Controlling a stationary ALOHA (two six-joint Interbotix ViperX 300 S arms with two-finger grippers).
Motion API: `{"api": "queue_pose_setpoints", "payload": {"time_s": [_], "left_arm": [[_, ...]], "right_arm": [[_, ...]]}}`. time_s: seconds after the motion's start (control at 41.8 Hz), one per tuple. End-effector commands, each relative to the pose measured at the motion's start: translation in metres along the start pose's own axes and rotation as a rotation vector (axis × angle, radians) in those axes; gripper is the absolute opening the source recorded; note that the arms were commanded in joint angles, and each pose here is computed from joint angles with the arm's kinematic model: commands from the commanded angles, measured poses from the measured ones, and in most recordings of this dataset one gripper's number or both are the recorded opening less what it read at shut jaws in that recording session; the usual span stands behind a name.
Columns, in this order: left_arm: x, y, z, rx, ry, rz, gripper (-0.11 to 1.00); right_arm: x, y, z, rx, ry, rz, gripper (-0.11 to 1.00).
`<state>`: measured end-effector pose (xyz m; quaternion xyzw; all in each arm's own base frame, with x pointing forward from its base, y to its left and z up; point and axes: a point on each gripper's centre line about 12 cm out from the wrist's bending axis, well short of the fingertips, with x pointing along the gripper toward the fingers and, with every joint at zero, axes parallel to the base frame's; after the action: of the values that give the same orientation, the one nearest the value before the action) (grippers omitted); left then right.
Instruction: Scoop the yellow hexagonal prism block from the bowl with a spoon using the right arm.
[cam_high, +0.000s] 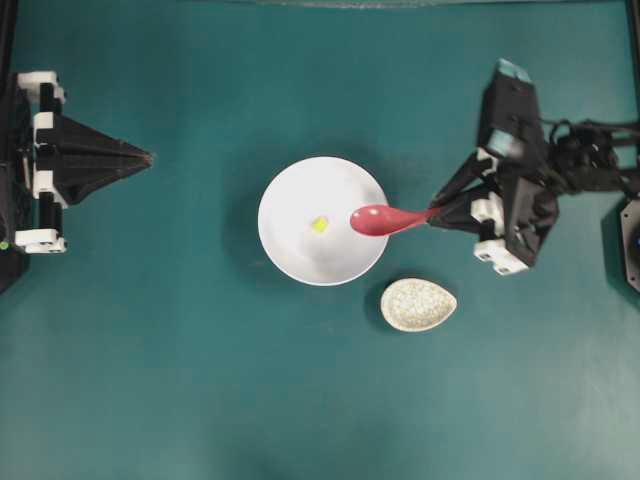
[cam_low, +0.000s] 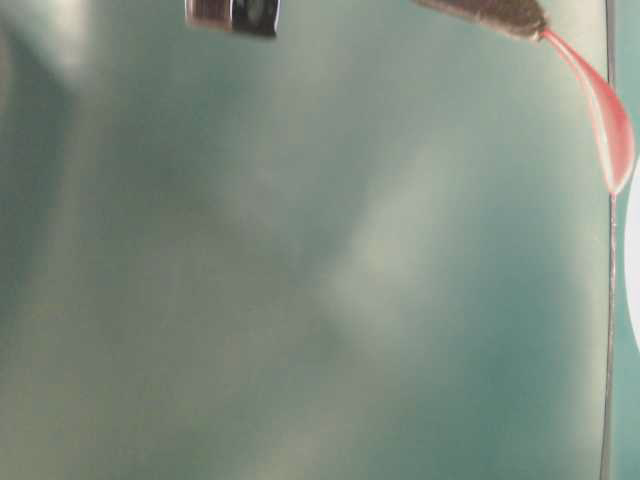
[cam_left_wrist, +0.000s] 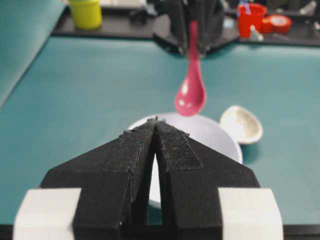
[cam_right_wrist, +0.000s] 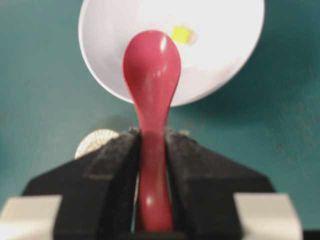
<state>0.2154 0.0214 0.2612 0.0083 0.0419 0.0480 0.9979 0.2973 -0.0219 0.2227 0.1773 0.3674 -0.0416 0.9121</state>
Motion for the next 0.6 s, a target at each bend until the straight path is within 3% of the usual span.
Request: {"api": "queue_pose_setpoints", "payload": {"time_s": [0.0,0.239,0.574], "left_arm": [[0.005,0.001,0.01,0.001,-0.031,0.003,0.01],[0.006,0.002,0.01,0.001,-0.043,0.007,0.01],[0.007,0.002,0.008,0.001,-0.035,0.007,0.01]], "right_arm": [[-0.002,0.002,0.016,0.007,0.029,0.008,0.21],[0.015,-0.005,0.031,0.034,0.183,0.005,0.21],[0.038,-0.007,0.052,-0.008,0.28,-0.018,0.21]]}}
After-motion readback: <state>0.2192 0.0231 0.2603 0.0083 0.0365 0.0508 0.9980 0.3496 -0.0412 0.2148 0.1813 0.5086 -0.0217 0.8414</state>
